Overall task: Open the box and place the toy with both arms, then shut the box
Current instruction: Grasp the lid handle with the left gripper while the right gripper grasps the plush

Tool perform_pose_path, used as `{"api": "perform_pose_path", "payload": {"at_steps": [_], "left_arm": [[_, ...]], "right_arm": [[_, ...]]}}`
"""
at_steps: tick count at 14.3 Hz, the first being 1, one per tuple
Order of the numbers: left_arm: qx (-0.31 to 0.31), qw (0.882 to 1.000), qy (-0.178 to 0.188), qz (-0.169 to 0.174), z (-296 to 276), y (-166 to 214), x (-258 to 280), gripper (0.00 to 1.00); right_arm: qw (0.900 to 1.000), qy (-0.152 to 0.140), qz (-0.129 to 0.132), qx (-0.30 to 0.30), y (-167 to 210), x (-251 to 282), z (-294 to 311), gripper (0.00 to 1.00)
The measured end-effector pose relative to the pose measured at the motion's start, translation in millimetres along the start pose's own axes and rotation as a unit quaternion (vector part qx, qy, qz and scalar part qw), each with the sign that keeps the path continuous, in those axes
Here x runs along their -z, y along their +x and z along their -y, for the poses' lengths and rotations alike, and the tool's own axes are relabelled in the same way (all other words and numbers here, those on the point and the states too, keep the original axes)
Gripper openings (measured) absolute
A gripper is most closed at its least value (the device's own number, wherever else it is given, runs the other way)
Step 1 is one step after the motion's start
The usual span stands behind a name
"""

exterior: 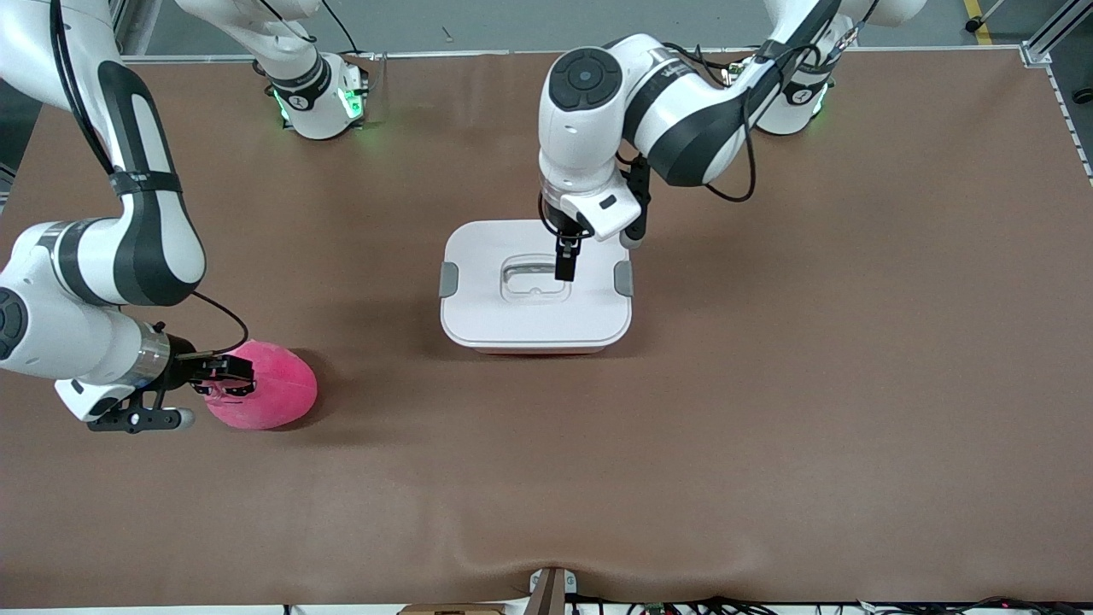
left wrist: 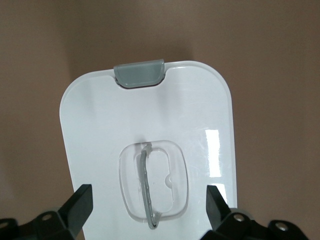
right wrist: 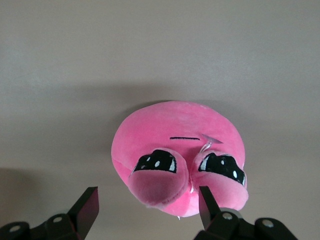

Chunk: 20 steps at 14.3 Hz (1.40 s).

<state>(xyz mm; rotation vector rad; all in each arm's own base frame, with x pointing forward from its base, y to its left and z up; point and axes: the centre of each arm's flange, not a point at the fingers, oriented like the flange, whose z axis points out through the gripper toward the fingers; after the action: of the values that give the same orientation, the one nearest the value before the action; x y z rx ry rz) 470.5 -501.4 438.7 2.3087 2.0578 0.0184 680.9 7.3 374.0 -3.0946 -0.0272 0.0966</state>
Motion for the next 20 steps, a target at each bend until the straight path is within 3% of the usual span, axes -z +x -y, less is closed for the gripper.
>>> {"api": "perform_pose_path", "payload": {"at_steps": [5,9,10,12,13,14,17,18,20], "left_arm": [[0.083,0.996,-0.011,-0.019,11.5,-22.6,-33.5,1.0],[0.09,0.995,-0.027,-0.03,27.2,-46.2,-60.7,1.0],[0.087,0.995,-0.03,-0.03,27.3,-48.6,-67.3,1.0],[0.081,0.996,-0.034,-0.023,26.4,-52.8,-78.1,1.0],[0.079,0.996,-0.035,-0.02,27.1,-55.2,-82.5,1.0],[0.077,0.996,-0.035,-0.018,28.1,-57.5,-86.0,0.97],[0.071,0.997,-0.036,-0.013,31.4,-63.7,-95.8,0.91],[0.067,0.997,-0.037,-0.015,32.4,-65.2,-99.4,0.84],[0.064,0.997,-0.041,-0.016,32.3,-65.9,-102.6,0.78]], "right_arm": [[1.0,0.0,0.003,0.003,0.0,-2.7,4.7,0.84],[1.0,-0.001,0.007,0.0,0.3,-8.8,0.5,0.79],[1.0,-0.001,0.008,-0.001,0.2,-8.8,-0.7,0.71],[1.0,-0.002,0.008,-0.003,0.1,-8.8,-3.2,0.66],[1.0,-0.003,0.008,-0.003,0.0,-9.0,-4.0,0.53],[1.0,-0.003,0.009,-0.003,-0.1,-9.2,-4.3,0.48],[1.0,-0.003,0.01,-0.003,-0.4,-9.6,-4.4,0.46],[1.0,-0.003,0.01,-0.003,-0.4,-9.6,-4.4,0.45],[1.0,-0.003,0.01,-0.004,-0.4,-9.6,-4.4,0.28]]}}
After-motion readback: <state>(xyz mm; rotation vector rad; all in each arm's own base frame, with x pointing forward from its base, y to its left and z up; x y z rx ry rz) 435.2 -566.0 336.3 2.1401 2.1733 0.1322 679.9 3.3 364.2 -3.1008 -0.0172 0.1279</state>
